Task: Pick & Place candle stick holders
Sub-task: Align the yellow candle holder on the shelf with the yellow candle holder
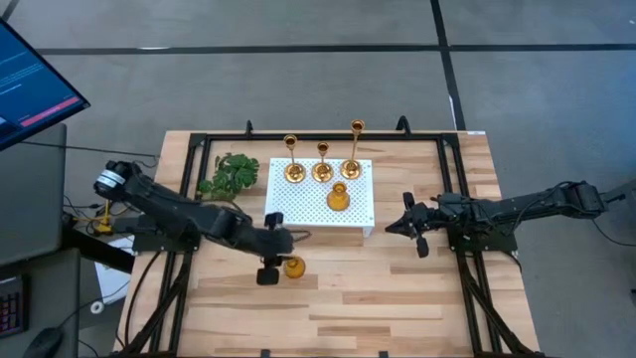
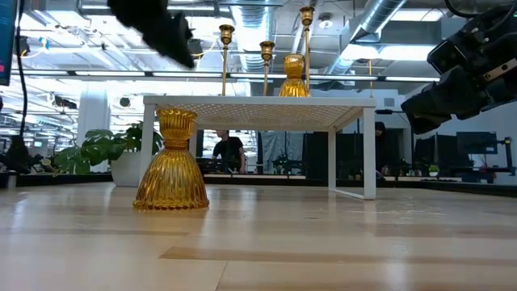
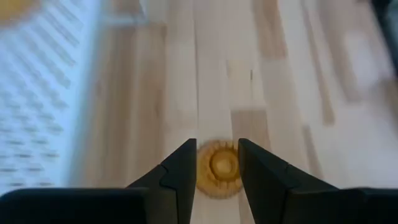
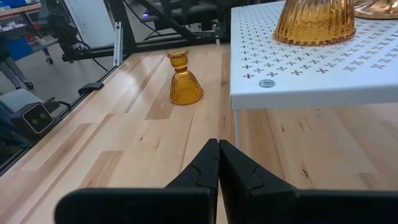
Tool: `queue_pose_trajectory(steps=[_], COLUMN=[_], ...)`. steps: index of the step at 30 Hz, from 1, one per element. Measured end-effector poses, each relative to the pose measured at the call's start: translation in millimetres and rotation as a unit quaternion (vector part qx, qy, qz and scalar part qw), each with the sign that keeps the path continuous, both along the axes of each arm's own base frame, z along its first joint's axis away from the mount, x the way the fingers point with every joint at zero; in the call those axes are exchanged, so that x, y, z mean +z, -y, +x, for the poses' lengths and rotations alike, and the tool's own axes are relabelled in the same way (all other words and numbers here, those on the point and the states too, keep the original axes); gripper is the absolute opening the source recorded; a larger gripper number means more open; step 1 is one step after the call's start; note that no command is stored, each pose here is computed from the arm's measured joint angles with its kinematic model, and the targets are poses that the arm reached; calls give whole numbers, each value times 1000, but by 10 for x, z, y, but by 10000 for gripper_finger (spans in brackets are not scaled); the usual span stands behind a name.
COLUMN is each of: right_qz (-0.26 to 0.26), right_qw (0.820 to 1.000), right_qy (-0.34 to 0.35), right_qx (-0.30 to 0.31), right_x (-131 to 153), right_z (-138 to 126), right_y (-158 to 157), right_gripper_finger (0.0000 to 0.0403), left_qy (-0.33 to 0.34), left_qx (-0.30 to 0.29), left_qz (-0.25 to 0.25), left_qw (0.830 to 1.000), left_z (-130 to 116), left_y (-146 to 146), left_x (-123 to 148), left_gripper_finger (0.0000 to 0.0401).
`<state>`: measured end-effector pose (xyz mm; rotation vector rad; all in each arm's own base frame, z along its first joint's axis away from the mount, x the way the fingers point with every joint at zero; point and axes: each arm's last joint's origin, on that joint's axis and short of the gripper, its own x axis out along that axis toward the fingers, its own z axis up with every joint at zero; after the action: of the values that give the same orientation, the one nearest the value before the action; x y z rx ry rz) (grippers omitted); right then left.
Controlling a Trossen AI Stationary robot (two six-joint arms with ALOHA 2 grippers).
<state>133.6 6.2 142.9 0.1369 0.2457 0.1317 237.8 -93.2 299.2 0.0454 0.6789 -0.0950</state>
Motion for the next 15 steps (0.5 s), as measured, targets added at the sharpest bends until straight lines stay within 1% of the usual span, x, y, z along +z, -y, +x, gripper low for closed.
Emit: queue_pose_trajectory(steps=[2, 5, 7, 10, 15], right_qz=[0, 0, 0, -1, -1], right_qw=[1000, 1000, 1000, 1000, 1000], right_qy=[0, -3, -4, -5, -5], right_qx=[0, 0, 0, 0, 0], right_x=[0, -5, -8, -10, -10], right_z=[0, -1, -2, -3, -3], right_y=[0, 0, 0, 0, 0], right_gripper_finger=[0, 0, 0, 0, 0], left_qy=[-34, -77, -96, -100, -90], left_qx=[-21, -72, -88, -96, -90], left_qz=[7, 6, 3, 6, 12], left_qw=[999, 994, 992, 990, 992], left_z=[53, 121, 147, 153, 152], left_y=[47, 160, 221, 275, 286], left_x=[-121, -290, -368, -402, -386], left_gripper_finger=[117, 117, 117, 117, 117])
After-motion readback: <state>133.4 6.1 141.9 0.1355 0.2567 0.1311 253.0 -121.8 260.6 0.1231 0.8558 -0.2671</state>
